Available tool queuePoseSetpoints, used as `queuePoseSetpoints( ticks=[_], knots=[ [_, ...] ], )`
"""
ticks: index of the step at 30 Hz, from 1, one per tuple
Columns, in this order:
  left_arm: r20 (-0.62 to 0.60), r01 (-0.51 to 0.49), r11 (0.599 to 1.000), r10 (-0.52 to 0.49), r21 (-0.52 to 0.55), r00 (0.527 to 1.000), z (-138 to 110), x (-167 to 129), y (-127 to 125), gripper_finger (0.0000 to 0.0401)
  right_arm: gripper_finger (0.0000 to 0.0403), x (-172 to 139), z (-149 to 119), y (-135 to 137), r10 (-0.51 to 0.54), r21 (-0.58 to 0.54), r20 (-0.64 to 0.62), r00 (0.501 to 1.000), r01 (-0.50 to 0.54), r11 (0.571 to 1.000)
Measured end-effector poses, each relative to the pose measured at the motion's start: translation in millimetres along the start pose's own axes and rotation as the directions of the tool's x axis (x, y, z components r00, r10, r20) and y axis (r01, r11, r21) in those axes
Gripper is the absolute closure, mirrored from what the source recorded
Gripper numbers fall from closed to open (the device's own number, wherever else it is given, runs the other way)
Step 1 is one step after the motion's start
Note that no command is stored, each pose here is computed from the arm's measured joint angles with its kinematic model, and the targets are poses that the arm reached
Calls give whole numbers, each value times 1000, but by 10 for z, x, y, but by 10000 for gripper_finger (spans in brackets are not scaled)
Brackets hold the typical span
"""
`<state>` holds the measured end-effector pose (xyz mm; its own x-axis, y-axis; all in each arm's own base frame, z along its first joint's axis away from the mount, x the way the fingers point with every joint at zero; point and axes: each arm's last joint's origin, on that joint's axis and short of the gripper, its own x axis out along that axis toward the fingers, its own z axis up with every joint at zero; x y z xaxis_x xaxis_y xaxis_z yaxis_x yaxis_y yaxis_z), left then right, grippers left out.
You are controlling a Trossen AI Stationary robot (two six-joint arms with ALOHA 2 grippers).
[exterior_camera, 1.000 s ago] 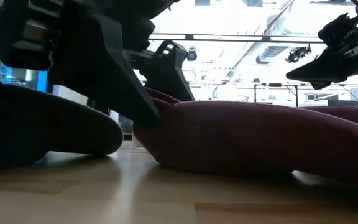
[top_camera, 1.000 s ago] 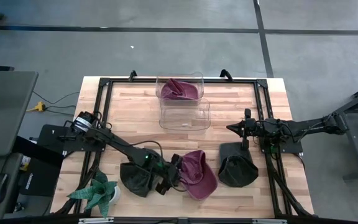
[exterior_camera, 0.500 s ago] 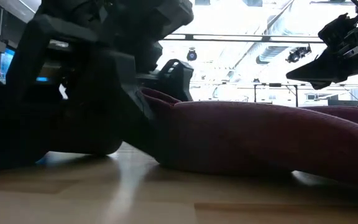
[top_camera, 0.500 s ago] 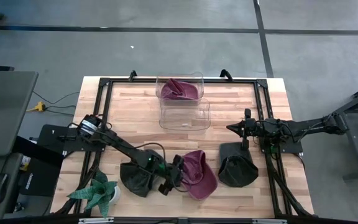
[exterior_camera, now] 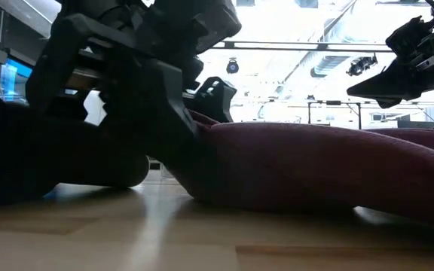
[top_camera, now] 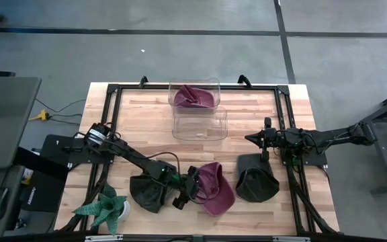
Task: Pick & Place hat
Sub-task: Put the dark red cap into the top transparent bin
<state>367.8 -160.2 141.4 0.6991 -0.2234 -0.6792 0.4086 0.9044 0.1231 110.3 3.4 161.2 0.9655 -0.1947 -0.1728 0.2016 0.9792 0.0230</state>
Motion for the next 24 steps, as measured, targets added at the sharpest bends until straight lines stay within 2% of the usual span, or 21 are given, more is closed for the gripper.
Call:
queuePoseSetpoints(
  ticks=[8, 13, 21, 24],
  knots=[
    [-30, 5, 997, -8, -75, 1000, -31, 1, 12, 233, 402, 0, 0, 0, 0, 0, 0, 1000, 0, 1000],
    [-44, 22, 996, -26, -81, 999, -46, 0, 5, 279, 402, 0, 0, 0, 0, 0, 0, 1000, 0, 1000],
    [-55, 15, 992, -22, -127, 998, -56, 0, 6, 390, 402, 0, -1, 0, 0, 0, 0, 1000, 0, 1000],
    [-58, 13, 988, -22, -152, 998, -59, -1, 5, 392, 402, 0, 0, 0, 0, 0, 0, 1000, 0, 1000]
  ],
)
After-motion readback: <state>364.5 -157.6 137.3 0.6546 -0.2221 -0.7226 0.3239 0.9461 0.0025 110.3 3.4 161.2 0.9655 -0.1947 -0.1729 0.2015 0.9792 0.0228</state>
